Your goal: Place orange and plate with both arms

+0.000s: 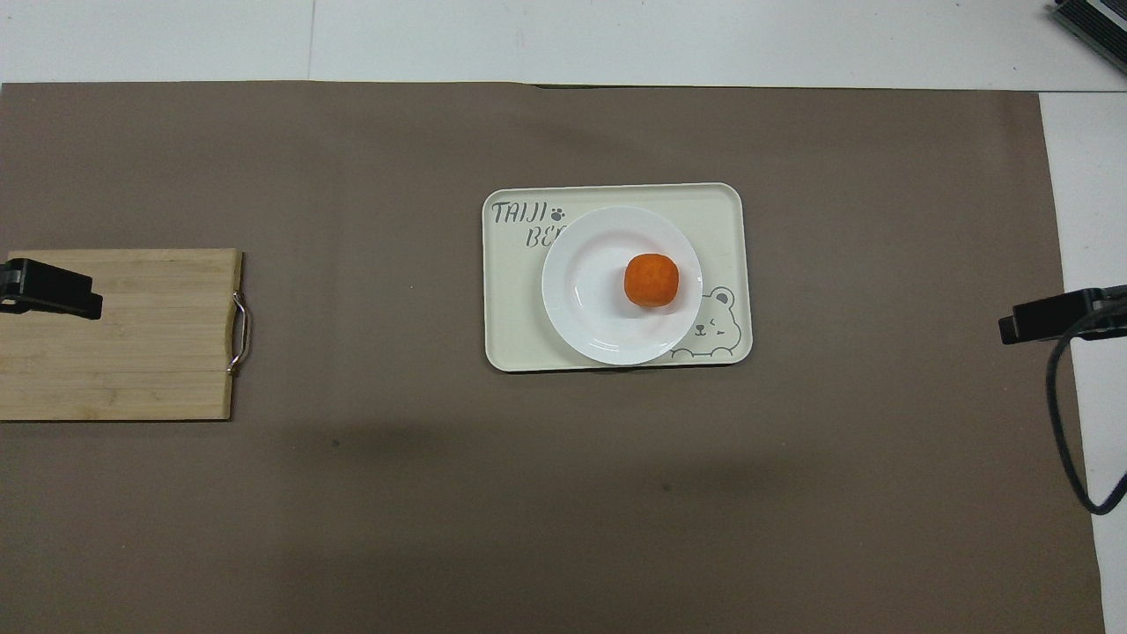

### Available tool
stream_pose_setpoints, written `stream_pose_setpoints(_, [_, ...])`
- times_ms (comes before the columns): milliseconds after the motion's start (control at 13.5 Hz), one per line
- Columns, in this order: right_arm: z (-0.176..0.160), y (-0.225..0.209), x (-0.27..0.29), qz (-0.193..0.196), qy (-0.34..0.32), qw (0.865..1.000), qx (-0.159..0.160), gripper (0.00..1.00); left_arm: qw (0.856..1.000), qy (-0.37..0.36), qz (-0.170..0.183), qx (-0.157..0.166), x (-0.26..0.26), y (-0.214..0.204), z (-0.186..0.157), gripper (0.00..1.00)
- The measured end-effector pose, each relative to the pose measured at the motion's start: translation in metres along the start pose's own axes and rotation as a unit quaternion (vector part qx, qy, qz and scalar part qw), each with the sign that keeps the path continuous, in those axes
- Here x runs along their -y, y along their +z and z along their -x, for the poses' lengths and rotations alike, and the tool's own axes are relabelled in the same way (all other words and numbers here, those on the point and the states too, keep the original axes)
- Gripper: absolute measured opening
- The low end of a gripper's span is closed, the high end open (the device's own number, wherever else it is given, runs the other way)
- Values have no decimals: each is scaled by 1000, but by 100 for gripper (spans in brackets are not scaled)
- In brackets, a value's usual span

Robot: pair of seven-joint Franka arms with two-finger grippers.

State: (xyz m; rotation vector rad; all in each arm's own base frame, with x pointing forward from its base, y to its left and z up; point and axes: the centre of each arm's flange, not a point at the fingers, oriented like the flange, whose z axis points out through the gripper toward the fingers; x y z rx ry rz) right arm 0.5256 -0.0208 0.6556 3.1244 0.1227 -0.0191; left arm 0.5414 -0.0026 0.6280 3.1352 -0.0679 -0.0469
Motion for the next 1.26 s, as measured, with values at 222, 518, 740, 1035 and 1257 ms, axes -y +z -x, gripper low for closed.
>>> stream_pose_setpoints(222, [0, 1, 0, 0, 2, 1000, 1, 100, 1000, 0, 0, 0, 0, 0, 0, 100])
stream_pose_setpoints(518, [1, 0, 0, 0, 2, 1000, -1, 100, 1000, 0, 0, 0, 0, 0, 0, 100])
stream_pose_setpoints(740, [1, -1, -1, 1, 3, 1000, -4, 100, 1000, 0, 0, 0, 0, 0, 0, 100])
stream_pose_setpoints(1035, [1, -1, -1, 1, 3, 1000, -4, 100, 1000, 0, 0, 0, 0, 0, 0, 100])
stream_pose_setpoints(1257, [1, -1, -1, 1, 3, 1000, -4, 100, 1000, 0, 0, 0, 0, 0, 0, 100])
